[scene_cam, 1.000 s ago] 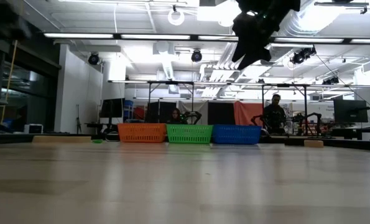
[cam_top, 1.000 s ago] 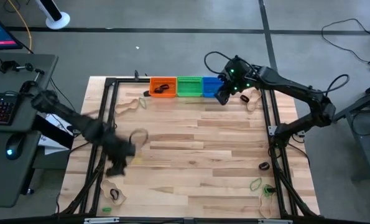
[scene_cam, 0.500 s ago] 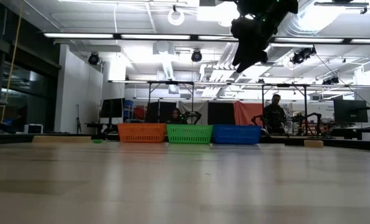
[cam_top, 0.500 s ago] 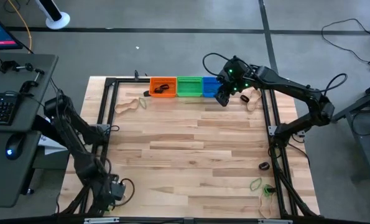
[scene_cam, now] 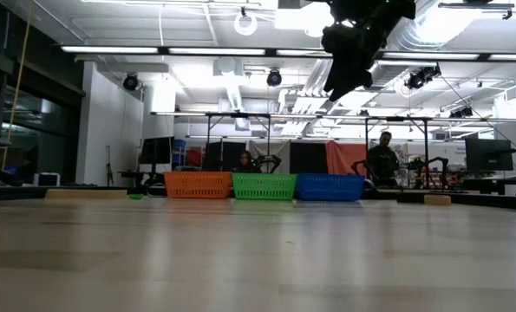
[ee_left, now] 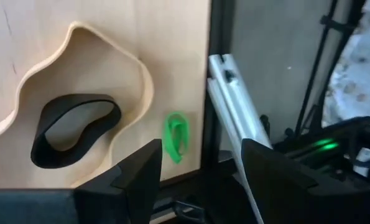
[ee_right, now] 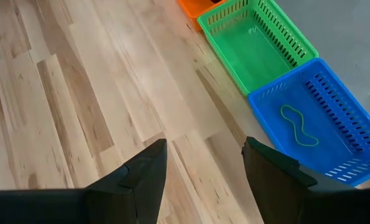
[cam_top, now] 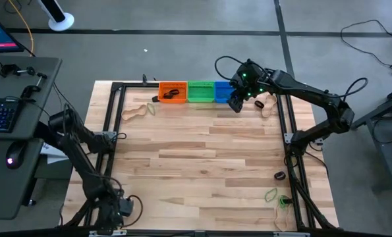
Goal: Sort rubber bands into baskets
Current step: Put the green rubber band into the blue basket
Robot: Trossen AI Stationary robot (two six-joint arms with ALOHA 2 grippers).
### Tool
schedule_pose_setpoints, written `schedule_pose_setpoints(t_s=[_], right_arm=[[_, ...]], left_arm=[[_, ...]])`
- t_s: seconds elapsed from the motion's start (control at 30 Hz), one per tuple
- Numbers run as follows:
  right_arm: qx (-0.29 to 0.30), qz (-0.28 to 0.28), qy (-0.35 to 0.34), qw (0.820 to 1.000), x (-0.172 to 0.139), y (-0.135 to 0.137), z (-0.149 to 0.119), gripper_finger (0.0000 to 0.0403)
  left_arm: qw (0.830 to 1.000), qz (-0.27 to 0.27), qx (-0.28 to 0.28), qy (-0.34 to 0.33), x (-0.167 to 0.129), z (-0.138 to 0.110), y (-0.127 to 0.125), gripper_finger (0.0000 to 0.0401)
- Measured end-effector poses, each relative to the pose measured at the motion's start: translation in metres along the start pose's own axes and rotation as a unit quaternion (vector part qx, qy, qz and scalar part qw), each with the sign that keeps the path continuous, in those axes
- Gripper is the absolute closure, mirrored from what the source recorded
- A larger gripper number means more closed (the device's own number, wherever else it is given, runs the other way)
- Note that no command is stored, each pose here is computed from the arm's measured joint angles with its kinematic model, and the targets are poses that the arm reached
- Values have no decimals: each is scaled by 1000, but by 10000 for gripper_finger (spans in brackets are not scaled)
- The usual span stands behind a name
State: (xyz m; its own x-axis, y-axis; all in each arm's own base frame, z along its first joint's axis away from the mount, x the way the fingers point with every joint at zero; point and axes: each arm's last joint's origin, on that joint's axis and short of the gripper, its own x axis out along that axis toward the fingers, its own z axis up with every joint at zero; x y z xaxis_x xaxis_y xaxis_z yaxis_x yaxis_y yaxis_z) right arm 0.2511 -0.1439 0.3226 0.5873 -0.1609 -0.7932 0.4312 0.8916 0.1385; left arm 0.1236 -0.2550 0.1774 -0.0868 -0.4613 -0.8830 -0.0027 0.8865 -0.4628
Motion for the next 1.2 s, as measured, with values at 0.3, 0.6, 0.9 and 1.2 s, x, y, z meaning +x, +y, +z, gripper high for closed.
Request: schedule_pose_setpoints(t_s=[0.3, 0.6, 0.9, 1.2], right_arm=[[2, 0, 0, 1000, 0, 0, 0, 203], [4, -3, -1, 1000, 0, 0, 0, 203], [14, -6, -2, 1000, 0, 0, 0, 203], [15, -7, -2, 1000, 0, 0, 0, 203]], left_arm=[[999, 7, -35, 19, 21, 4, 0, 188], [998, 27, -44, 40, 40, -4, 0, 188], [996, 52, -66, 42, 44, -5, 4, 188], [993, 61, -94, 29, 46, -6, 4, 244]])
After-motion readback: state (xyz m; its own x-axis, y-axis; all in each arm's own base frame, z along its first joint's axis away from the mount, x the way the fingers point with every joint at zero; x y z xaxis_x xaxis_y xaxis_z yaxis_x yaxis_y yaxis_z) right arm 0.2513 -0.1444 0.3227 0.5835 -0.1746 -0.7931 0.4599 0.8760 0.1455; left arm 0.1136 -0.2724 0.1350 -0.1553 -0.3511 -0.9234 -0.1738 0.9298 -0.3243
